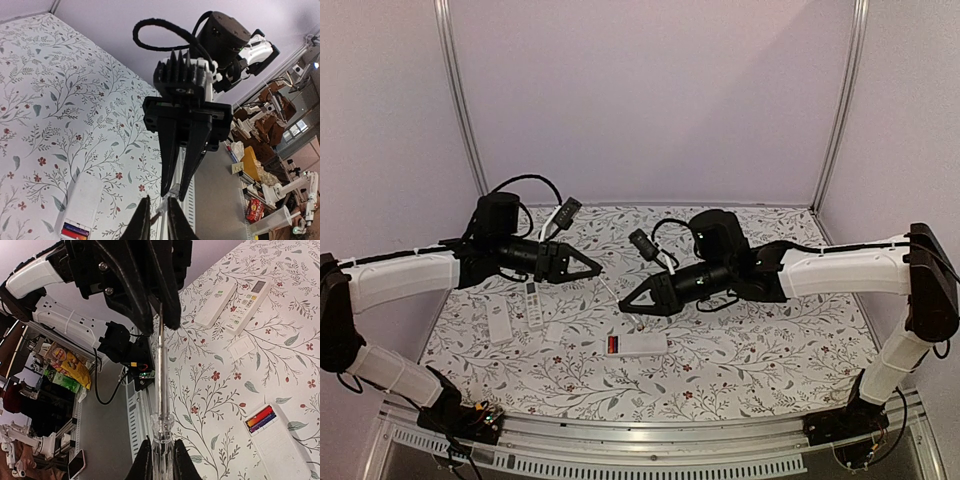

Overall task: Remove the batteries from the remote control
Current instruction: Pass from the right arm to the left

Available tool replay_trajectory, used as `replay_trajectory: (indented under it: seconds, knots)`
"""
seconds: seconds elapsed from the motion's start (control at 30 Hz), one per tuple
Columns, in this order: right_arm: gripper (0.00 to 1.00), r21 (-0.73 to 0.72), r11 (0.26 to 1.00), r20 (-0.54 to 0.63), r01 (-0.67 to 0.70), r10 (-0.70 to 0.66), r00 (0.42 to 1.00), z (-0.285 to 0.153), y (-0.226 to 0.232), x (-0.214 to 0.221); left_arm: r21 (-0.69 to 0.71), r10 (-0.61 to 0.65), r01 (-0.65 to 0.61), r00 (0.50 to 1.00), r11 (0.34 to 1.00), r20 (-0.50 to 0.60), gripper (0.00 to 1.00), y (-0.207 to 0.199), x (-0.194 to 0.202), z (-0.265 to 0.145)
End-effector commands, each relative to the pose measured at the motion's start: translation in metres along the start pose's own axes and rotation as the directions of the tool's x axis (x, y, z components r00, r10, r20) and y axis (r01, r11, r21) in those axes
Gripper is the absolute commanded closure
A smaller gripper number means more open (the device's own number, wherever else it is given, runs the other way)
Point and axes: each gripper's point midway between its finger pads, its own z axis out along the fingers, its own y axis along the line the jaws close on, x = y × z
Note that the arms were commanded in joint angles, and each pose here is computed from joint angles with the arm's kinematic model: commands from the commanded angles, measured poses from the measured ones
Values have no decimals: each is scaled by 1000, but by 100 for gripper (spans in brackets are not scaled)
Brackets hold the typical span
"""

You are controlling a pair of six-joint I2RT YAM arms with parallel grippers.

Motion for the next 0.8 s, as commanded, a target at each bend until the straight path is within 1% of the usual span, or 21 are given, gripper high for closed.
replay_trajectory:
  seconds: [0.0, 0.07, 0.13, 0.3, 0.33, 0.4, 0.5, 0.53, 0.57, 0.6, 0.63, 0.7, 0.77]
  knots:
    - [100, 8, 1000, 34, 20, -20, 999, 4, -2, -11, 36, 10, -9, 1000, 999, -13, 93, -6, 1, 4]
    - [100, 11, 1000, 38, 21, -22, 999, 3, -2, -11, 38, 10, -10, 1000, 999, -14, 95, -6, 1, 4]
    - [100, 13, 1000, 42, 22, -22, 999, 3, -1, -12, 39, 11, -11, 1000, 999, -14, 100, -6, 1, 4]
    - [100, 31, 999, 53, 20, -22, 998, 2, -5, -13, 40, 17, -16, 1000, 999, -11, 100, -8, -1, 3]
    - [98, 38, 999, 58, 20, -22, 998, 2, -6, -14, 39, 19, -19, 1000, 999, -8, 100, -9, -1, 3]
    - [86, 54, 998, 70, 18, -22, 997, 0, -9, -14, 42, 26, -26, 1000, 999, 1, 100, -11, -3, 1]
    - [57, 73, 997, 111, 19, -27, 993, -6, -11, -18, 42, 26, -27, 999, 999, 28, 100, -13, -9, -4]
    - [45, 82, 996, 128, 20, -30, 991, -8, -12, -21, 30, 21, -23, 999, 999, 47, 100, -12, -13, -6]
    - [36, 94, 995, 147, 20, -33, 989, -12, -12, -25, 25, 3, -5, 997, 1000, 72, 100, -13, -19, -8]
    - [30, 105, 994, 164, 15, -32, 986, -14, -13, -28, 20, -31, 29, 995, 999, 90, 100, -12, -21, -9]
    - [26, 115, 993, 190, 19, -41, 981, -19, -11, -34, 34, -20, 16, 991, 999, 129, 100, -17, -29, -11]
    - [19, 142, 990, 251, 19, -55, 966, -28, -11, -43, 46, -33, 25, 982, 999, 186, 100, -24, -37, -16]
    - [14, 154, 988, 325, 10, -60, 944, -39, -9, -51, 19, -38, 35, 967, 999, 250, 100, -25, -47, -22]
